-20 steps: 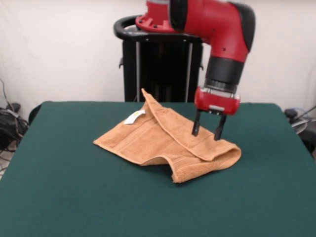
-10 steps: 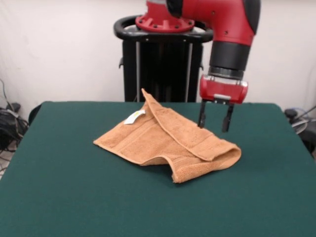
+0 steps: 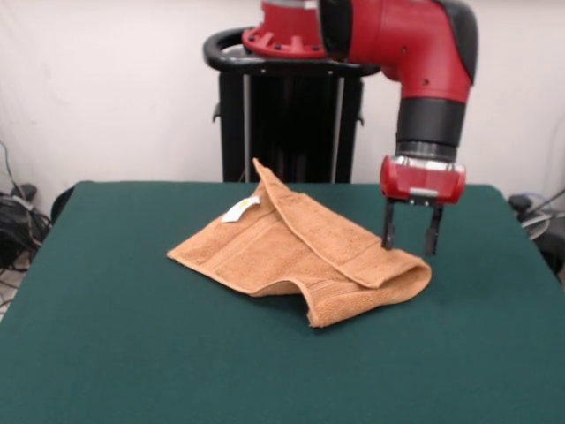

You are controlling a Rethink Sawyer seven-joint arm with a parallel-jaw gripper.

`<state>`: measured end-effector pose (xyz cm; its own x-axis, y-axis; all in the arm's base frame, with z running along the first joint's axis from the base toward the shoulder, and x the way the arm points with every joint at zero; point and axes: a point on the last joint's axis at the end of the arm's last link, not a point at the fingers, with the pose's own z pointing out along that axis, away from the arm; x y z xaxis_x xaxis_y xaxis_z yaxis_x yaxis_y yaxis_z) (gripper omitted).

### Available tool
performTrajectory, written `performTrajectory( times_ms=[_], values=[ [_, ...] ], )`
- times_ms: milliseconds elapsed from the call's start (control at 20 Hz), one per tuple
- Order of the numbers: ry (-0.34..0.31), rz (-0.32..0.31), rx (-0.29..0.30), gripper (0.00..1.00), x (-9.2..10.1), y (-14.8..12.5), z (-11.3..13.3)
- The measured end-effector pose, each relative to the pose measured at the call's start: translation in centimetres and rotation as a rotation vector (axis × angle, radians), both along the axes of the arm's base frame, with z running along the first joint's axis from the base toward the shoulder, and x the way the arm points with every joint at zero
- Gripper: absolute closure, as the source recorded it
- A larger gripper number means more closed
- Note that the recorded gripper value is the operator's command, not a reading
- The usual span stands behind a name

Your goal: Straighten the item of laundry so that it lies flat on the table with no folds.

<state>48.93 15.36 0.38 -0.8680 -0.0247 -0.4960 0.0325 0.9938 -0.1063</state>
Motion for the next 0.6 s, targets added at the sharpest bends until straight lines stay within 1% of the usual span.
performTrajectory(
  times_ms=[250,350,400,500,600],
  values=[
    [0.007,0.003,-0.006,0.00,-1.1,0.4,-1.9],
    [0.006,-0.001,-0.008,0.00,-1.3,0.4,-2.3],
    [-0.006,-0.010,-0.013,0.00,-1.4,0.5,-2.8],
    [-0.018,-0.016,-0.017,0.00,-1.4,0.5,-3.1],
    [-0.052,-0.032,-0.027,0.00,-1.2,0.7,-3.3]
  ],
)
